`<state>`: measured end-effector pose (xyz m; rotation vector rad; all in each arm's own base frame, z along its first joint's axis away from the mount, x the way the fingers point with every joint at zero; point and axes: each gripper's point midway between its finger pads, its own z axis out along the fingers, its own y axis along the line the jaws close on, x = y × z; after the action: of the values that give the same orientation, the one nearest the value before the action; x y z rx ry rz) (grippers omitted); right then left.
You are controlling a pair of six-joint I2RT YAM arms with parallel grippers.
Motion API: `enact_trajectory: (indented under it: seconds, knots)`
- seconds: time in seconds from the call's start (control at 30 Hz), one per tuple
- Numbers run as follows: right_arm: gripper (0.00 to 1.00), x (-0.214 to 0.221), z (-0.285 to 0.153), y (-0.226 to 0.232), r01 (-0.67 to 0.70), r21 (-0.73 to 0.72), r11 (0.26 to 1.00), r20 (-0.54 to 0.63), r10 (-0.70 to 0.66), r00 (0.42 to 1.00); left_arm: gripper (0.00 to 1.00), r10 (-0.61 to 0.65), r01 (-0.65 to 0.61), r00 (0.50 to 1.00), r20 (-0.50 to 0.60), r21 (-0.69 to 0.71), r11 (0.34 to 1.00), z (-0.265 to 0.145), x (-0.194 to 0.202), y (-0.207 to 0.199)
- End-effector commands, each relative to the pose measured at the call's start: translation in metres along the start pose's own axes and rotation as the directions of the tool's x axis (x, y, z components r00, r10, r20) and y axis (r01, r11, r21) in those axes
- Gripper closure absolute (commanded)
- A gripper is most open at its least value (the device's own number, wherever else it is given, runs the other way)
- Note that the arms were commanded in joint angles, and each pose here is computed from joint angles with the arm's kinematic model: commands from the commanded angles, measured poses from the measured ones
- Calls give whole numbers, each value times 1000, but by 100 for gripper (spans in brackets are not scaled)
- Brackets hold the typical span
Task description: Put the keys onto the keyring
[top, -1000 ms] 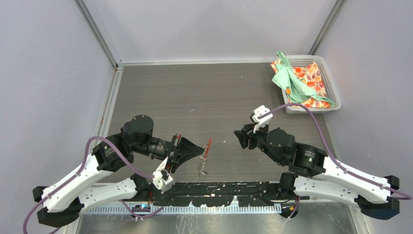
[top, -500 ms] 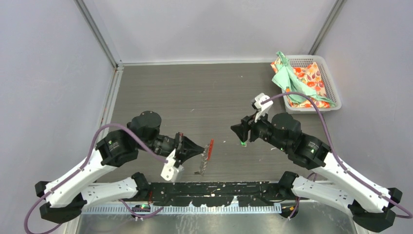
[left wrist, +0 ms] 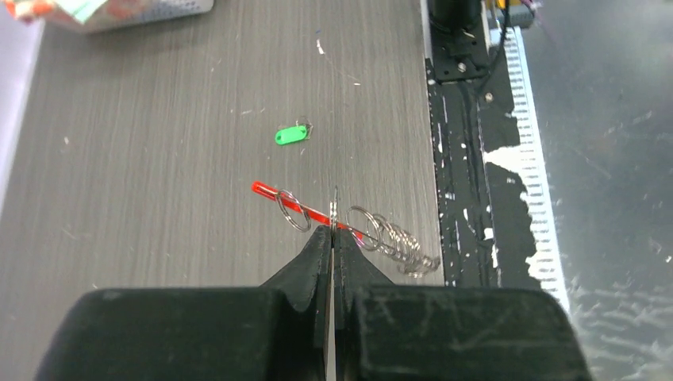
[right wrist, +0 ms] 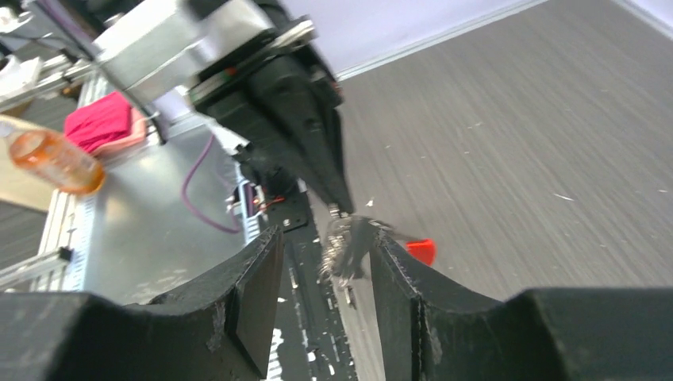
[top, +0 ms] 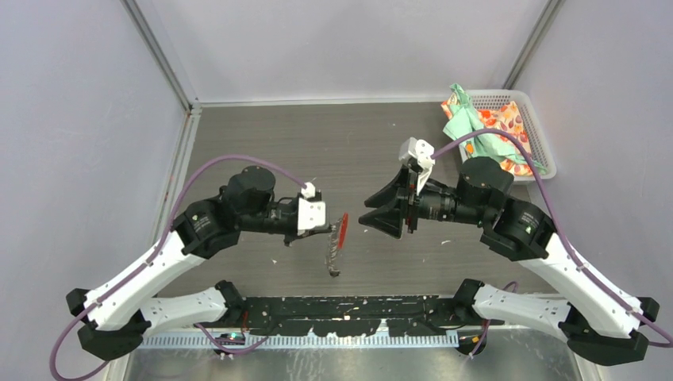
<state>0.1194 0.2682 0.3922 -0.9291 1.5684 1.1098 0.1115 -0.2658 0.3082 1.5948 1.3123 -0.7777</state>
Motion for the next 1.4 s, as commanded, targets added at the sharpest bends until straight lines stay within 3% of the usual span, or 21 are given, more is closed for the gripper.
enact_trajectory:
  seconds: [0.0,0.33,0.93,1.03,1.27,1.37]
  knots:
    - [51,4,2,28,-23,-163,986,-68,12,998,100,-115,121,989,93,-66,990,-3,-26,21]
    - [61,13,28,29,6,-213,977,-103,-28,994,100,-117,115,970,213,26,993,-3,-57,10]
    - [84,27,41,19,8,-184,983,-165,-38,986,100,-144,127,963,230,87,988,-5,-66,1]
    - [98,22,40,16,25,-160,987,-140,-48,989,100,-149,128,963,226,105,986,-6,-65,-3]
    - [99,6,34,13,52,-116,992,-10,-54,998,100,-181,172,957,227,62,983,-6,-62,3]
    - [99,3,33,11,37,-101,994,50,-32,998,92,-222,220,946,234,38,975,-5,-60,6]
